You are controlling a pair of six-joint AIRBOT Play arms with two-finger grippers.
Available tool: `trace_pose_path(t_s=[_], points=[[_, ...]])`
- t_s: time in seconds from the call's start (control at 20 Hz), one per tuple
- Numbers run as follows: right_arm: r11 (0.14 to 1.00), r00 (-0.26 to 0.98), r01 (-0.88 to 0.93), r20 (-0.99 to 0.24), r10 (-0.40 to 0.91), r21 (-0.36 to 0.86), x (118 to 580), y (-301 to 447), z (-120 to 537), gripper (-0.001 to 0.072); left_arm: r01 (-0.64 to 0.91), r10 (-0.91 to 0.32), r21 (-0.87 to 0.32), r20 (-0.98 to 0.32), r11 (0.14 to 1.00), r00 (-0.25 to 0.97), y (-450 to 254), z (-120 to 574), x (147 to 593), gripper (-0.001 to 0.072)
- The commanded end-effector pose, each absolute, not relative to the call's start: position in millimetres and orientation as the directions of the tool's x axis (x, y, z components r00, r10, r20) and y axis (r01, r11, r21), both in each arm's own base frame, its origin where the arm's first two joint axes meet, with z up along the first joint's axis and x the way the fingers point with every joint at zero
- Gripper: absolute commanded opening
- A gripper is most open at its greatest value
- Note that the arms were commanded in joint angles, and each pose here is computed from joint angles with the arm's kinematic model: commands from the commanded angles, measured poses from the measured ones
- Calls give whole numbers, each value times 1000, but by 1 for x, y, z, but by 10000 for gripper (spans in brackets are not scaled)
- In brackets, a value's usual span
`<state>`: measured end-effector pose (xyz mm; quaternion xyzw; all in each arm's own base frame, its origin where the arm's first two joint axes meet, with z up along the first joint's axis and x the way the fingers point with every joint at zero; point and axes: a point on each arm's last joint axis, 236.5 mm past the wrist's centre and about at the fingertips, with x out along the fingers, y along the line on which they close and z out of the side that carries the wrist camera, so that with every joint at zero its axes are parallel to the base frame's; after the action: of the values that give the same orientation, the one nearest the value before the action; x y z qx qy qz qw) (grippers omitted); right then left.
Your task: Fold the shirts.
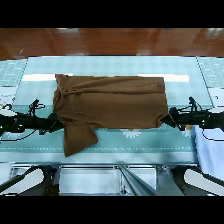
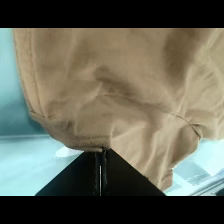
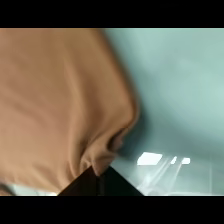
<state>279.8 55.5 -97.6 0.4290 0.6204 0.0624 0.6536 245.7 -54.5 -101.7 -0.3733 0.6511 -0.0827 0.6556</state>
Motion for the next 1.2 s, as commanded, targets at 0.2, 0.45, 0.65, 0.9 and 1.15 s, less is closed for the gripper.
trace_pose_path(t_s=[0.2, 0.45, 0.65, 0.9, 1.15], points=[[702, 353, 286, -753, 555, 652, 312, 42, -48, 21, -266, -564, -659, -745, 704, 356, -31, -43, 305, 15], [707, 452, 233, -718, 529, 668, 389, 16, -8, 21, -153, -564, -673, -705, 724, 431, -25, 0, 377, 16], [679, 492, 220, -681, 542, 700, 440, 2, -3, 21, -111, -557, -666, -693, 737, 458, -21, 9, 438, 16], [687, 495, 202, -678, 543, 697, 481, 2, -22, 21, -112, -589, -686, -687, 719, 426, -39, -12, 506, 16], [695, 496, 197, -682, 538, 692, 511, 16, -45, 21, -171, -600, -707, -683, 686, 416, -44, -38, 549, 15]])
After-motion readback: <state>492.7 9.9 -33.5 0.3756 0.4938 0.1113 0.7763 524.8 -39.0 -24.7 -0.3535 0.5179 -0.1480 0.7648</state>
